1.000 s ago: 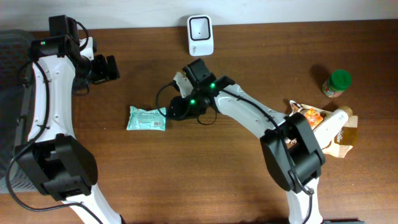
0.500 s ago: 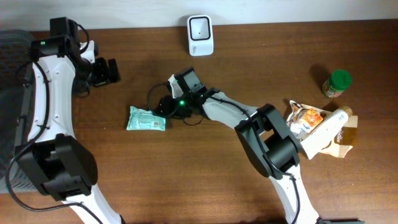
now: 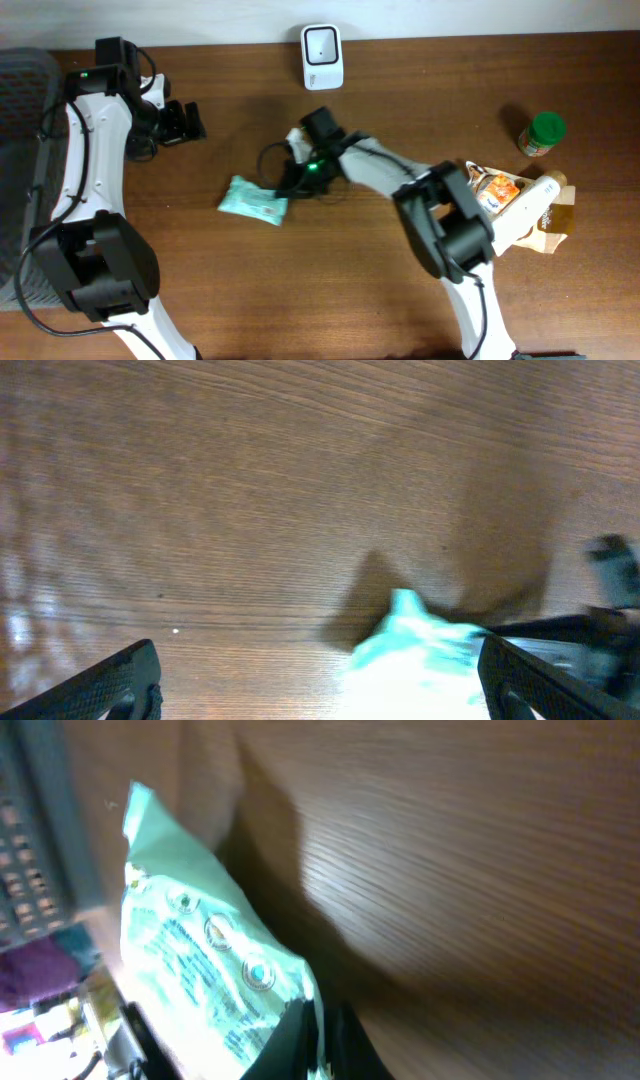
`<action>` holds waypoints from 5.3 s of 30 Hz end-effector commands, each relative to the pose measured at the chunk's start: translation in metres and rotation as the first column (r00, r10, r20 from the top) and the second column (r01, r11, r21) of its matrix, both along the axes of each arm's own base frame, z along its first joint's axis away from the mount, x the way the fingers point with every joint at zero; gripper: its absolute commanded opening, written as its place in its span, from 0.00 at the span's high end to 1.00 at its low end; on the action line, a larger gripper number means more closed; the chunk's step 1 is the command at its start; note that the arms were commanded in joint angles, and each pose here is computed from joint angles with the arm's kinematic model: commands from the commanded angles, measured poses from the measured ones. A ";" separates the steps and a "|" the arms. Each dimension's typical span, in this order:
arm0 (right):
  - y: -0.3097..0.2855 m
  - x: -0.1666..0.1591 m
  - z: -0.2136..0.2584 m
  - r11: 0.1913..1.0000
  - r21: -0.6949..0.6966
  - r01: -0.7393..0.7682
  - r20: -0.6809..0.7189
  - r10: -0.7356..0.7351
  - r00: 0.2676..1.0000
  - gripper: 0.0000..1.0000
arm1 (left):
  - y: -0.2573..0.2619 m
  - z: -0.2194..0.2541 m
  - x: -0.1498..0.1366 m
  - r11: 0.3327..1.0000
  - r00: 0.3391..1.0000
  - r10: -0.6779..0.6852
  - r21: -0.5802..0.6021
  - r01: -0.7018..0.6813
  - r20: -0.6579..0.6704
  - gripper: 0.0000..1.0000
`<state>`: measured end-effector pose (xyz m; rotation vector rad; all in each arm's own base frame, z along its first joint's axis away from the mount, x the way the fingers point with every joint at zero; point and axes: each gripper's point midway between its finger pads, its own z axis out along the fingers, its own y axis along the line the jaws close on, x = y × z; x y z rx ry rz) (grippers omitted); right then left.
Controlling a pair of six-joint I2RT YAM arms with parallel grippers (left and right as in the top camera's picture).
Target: Scan the item barcode
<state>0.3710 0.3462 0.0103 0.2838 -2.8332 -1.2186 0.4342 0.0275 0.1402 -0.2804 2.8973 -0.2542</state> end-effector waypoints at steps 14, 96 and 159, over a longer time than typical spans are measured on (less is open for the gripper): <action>-0.203 0.017 0.028 0.951 -0.287 0.118 -0.032 -0.132 0.991 0.57 | -0.204 -0.089 -0.068 0.923 0.924 -0.372 -0.144 0.358 -0.085 0.88; -0.073 -0.017 0.023 0.968 -0.172 -0.181 -0.019 0.180 0.983 0.71 | -0.117 -0.133 -0.032 0.976 0.993 -0.120 0.179 0.120 -0.014 1.00; -0.092 -0.018 0.092 0.995 -0.098 -0.023 0.059 0.029 0.998 0.46 | -0.126 -0.093 -0.052 0.924 0.928 -0.370 0.093 0.372 -0.036 1.00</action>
